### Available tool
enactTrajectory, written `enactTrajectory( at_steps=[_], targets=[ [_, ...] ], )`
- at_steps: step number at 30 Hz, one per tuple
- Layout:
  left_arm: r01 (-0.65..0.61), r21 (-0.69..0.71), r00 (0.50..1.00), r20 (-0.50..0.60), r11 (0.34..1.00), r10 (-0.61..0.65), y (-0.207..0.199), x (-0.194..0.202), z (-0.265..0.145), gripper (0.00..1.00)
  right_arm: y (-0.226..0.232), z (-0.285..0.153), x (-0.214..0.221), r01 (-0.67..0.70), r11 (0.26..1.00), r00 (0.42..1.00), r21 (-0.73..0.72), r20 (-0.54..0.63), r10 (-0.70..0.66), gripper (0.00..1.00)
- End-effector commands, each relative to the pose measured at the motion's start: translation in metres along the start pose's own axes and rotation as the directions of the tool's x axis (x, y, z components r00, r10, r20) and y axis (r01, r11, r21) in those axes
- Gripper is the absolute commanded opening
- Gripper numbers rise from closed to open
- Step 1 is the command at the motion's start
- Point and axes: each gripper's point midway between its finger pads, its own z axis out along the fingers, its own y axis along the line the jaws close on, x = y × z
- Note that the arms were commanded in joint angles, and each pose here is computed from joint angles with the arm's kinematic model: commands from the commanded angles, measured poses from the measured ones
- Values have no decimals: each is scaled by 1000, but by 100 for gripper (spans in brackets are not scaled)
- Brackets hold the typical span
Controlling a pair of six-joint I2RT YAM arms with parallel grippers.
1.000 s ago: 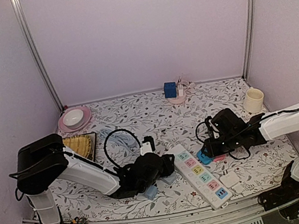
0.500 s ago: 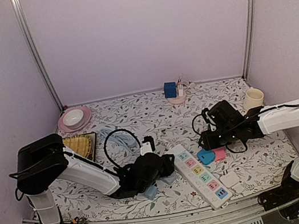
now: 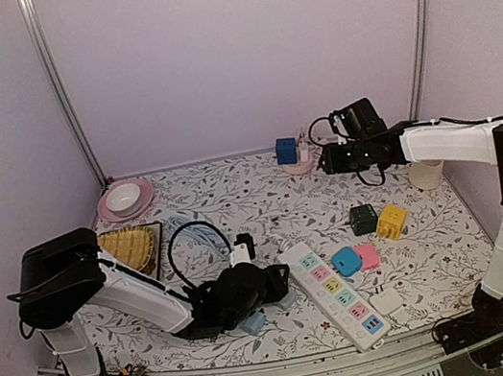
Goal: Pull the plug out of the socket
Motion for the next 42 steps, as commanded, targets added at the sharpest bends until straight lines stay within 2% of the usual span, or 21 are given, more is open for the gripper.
enactTrajectory(
  at_steps=[1, 9, 13, 15, 23, 32, 38, 42],
  targets=[
    [-121, -113, 983, -153, 986, 103, 50, 46, -10, 56, 3, 37, -41, 15, 1000, 998, 4, 53, -16, 49],
    [-138, -91, 981, -149, 986, 123, 45, 48, -15, 56, -1, 115, -110, -19, 999, 987, 50, 162, 11, 49],
    [-138, -80, 982, -143, 987, 125, 45, 48, -18, 56, -15, 161, -114, -52, 997, 984, 61, 173, 40, 49],
    [-140, -76, 982, -140, 987, 128, 45, 47, -19, 56, -21, 171, -123, -65, 995, 978, 70, 201, 50, 49],
    [-162, -57, 979, -134, 985, 153, 47, 44, -21, 57, -56, 188, -131, -123, 983, 961, 135, 262, 84, 47],
    [-137, -36, 983, -127, 990, 131, 50, 44, -26, 57, -46, 202, -130, -70, 995, 966, 67, 253, 51, 40],
    [-132, -29, 984, -125, 991, 127, 48, 44, -25, 57, -40, 206, -127, -71, 997, 971, 36, 233, 60, 31],
    [-134, -32, 983, -130, 991, 128, 48, 45, -24, 57, -39, 208, -119, -76, 997, 977, 23, 200, 70, 21]
  ],
)
